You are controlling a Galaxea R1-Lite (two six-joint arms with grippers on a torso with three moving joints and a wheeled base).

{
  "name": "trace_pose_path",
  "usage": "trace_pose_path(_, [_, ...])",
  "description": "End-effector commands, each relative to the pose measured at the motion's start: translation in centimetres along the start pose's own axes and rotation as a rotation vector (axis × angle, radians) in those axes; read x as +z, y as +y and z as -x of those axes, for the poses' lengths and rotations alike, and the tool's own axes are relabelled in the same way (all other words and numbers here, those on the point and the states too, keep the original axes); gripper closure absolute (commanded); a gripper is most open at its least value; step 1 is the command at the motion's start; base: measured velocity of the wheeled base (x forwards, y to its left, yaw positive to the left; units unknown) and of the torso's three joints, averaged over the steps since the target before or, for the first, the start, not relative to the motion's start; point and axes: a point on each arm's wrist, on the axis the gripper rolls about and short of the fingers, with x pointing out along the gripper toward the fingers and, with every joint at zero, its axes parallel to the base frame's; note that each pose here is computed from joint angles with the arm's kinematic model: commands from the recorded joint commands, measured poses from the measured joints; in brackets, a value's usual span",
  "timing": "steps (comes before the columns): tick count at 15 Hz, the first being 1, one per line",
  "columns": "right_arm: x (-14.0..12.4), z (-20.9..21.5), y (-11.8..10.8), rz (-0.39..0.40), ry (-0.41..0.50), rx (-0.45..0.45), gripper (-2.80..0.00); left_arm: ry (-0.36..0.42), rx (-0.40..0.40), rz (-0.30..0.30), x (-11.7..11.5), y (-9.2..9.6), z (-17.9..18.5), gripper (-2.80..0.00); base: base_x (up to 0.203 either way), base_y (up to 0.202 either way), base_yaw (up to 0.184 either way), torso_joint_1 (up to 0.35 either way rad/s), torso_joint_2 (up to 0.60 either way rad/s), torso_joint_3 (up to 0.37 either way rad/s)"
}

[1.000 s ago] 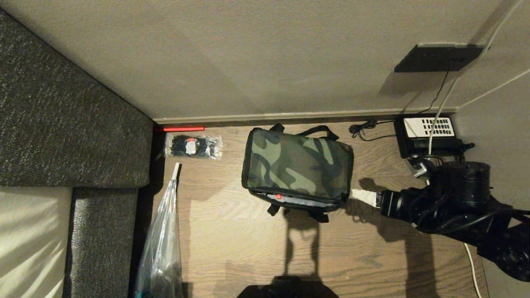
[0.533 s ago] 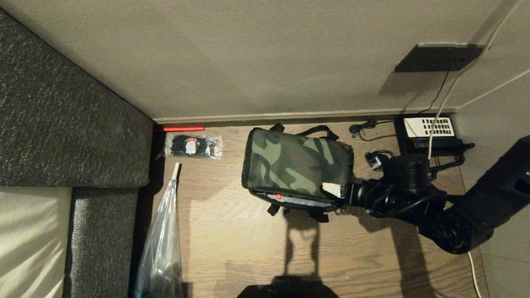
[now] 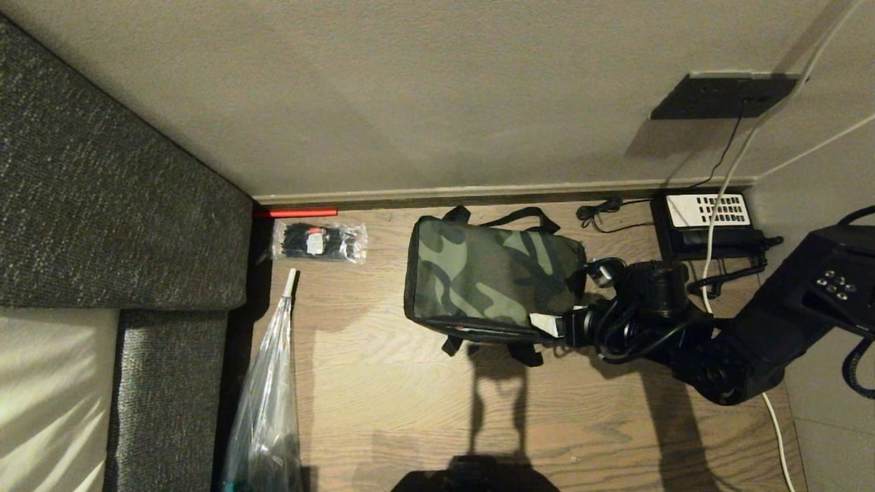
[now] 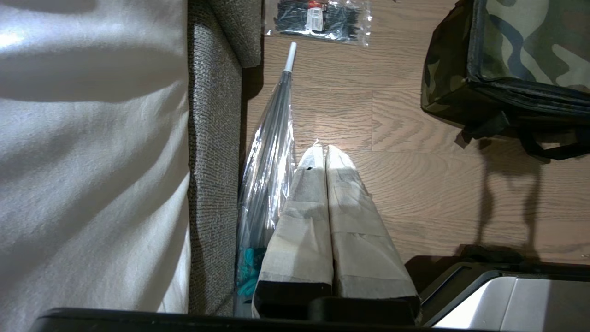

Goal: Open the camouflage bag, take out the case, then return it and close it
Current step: Open the top of the storage box

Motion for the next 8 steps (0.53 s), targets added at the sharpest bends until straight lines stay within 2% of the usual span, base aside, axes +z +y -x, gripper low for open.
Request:
trace_pose_path(1, [0.2, 0.2, -0.4, 0.004, 0.017, -0.006, -2.80, 0.001, 0.001, 0.001, -0.1, 0.0, 0.0, 0.00, 0.000, 0.000, 0.000, 0.000, 0.00, 0.000])
trace_pose_path(3, [0.5, 0.4, -0.3, 0.002, 0.020, -0.009, -2.80, 0.004, 0.001, 0.000, -0.1, 0.0, 0.0, 0.00, 0.000, 0.000, 0.000, 0.000, 0.00, 0.000])
trace_pose_path(4, [1.9, 0.8, -0.3, 0.003, -0.025, -0.007, -2.80, 0.002, 0.001, 0.001, -0.1, 0.0, 0.0, 0.00, 0.000, 0.000, 0.000, 0.000, 0.00, 0.000])
trace_pose_path(5, [2.4, 1.0, -0.3, -0.009, -0.034, -0.006, -2.80, 0.003, 0.001, 0.000, -0.1, 0.0, 0.0, 0.00, 0.000, 0.000, 0.000, 0.000, 0.00, 0.000])
trace_pose_path(8, [2.0, 1.2, -0.3, -0.016, -0.013, -0.012, -2.80, 0.001, 0.001, 0.001, -0.1, 0.0, 0.0, 0.00, 0.000, 0.000, 0.000, 0.000, 0.00, 0.000])
